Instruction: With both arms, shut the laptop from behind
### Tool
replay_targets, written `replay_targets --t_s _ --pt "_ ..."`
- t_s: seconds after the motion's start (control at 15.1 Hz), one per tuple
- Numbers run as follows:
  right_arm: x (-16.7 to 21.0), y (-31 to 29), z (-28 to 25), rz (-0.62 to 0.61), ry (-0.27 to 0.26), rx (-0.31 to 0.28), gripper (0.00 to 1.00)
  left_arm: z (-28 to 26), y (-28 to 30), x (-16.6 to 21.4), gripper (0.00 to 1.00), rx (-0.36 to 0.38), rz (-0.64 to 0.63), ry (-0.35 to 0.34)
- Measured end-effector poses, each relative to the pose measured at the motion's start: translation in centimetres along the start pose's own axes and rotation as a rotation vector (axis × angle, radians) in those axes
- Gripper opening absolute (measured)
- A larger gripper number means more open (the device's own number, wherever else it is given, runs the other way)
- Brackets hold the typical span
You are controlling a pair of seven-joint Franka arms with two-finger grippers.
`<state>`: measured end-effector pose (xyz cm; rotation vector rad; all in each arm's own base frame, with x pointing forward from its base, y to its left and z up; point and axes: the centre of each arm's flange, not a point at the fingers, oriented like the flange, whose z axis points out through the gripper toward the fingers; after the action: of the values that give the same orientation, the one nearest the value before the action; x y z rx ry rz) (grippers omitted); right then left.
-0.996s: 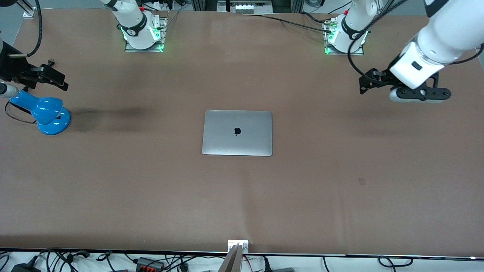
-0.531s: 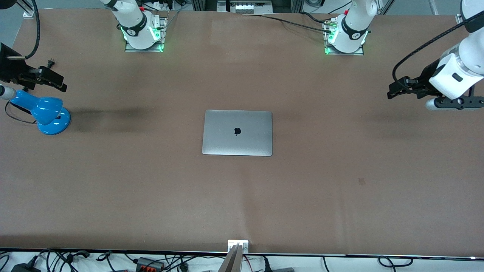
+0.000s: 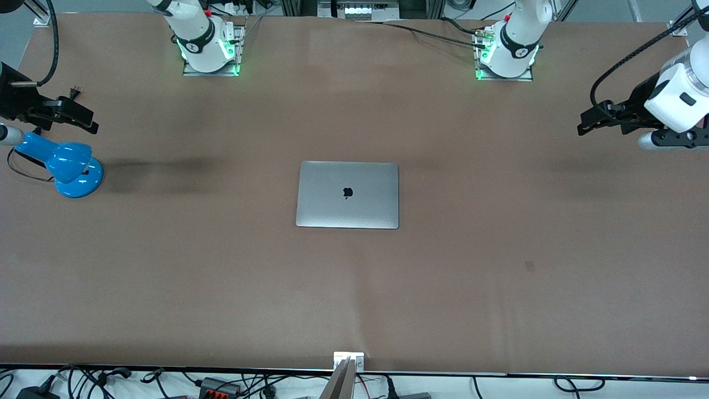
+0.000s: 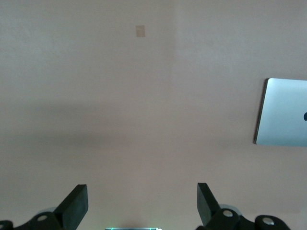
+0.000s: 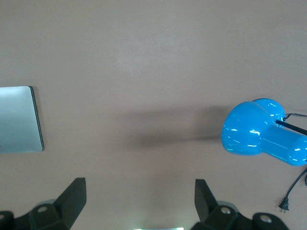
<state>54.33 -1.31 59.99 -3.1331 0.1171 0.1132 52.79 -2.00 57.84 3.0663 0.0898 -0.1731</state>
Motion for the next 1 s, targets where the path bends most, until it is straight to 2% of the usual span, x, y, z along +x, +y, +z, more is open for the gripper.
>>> replay_targets --t_s 0.27,1.0 --pt "0.0 0.0 0.0 0.0 0.0 0.0 1.0 0.1 1.8 -0.3 1.0 0.005 0.035 -0.003" --pt "0.0 0.0 0.0 0.001 0.001 0.0 1.0 -0.6 2.2 -0.7 1.0 0.007 0.049 -0.016"
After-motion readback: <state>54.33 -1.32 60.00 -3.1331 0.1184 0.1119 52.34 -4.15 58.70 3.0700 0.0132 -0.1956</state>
